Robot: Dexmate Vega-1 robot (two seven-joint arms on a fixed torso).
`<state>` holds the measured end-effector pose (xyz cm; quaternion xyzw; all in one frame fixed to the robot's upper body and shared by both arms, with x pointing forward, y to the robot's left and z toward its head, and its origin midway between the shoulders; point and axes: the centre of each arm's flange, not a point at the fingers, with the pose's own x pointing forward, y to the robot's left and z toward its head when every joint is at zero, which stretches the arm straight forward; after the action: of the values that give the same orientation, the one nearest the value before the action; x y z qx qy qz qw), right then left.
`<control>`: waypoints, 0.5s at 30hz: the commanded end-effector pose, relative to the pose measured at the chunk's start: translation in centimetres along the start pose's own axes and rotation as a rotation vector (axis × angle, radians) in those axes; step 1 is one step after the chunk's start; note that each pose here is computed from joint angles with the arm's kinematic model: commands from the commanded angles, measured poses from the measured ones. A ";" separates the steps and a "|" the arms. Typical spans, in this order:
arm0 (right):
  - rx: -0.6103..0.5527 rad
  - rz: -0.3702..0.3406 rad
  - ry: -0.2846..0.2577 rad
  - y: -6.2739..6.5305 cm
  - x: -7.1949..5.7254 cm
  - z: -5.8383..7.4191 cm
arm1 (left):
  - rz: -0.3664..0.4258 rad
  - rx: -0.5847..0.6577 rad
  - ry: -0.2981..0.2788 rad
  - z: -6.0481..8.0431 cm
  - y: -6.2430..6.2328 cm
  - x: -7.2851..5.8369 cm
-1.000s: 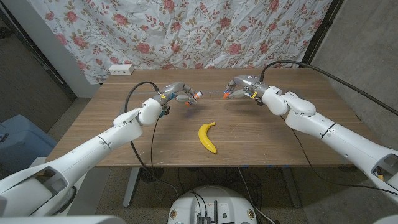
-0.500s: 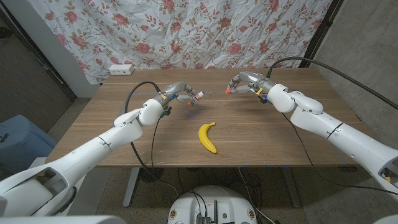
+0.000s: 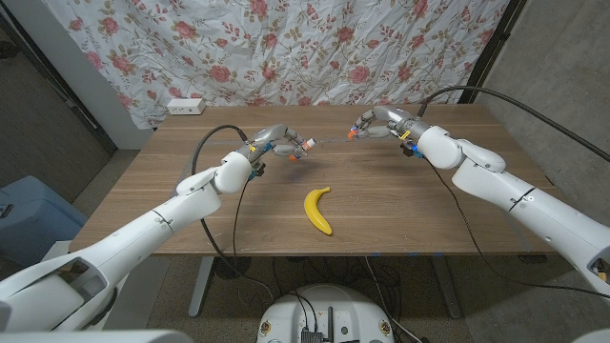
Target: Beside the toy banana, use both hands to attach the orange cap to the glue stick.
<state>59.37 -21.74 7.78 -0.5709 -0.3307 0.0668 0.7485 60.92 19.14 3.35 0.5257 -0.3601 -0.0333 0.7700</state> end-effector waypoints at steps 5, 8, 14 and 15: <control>0.117 0.000 0.008 -1.5 -0.3 -0.1 | 0.020 -0.017 -0.032 1.4 0.0 0.2; 0.118 -0.005 0.007 -1.7 -0.4 0.1 | 0.024 -0.022 -0.033 1.6 -0.1 0.1; 0.138 0.015 0.006 -1.8 -0.3 0.5 | 0.029 -0.025 -0.040 2.0 -0.1 0.2; 0.143 0.012 0.001 -1.8 -0.3 0.6 | 0.029 -0.025 -0.040 2.1 -0.1 0.2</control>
<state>58.92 -22.30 8.66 -0.5328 -0.3215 0.0819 0.7785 60.30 17.96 3.63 0.5149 -0.3754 -0.0381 0.7698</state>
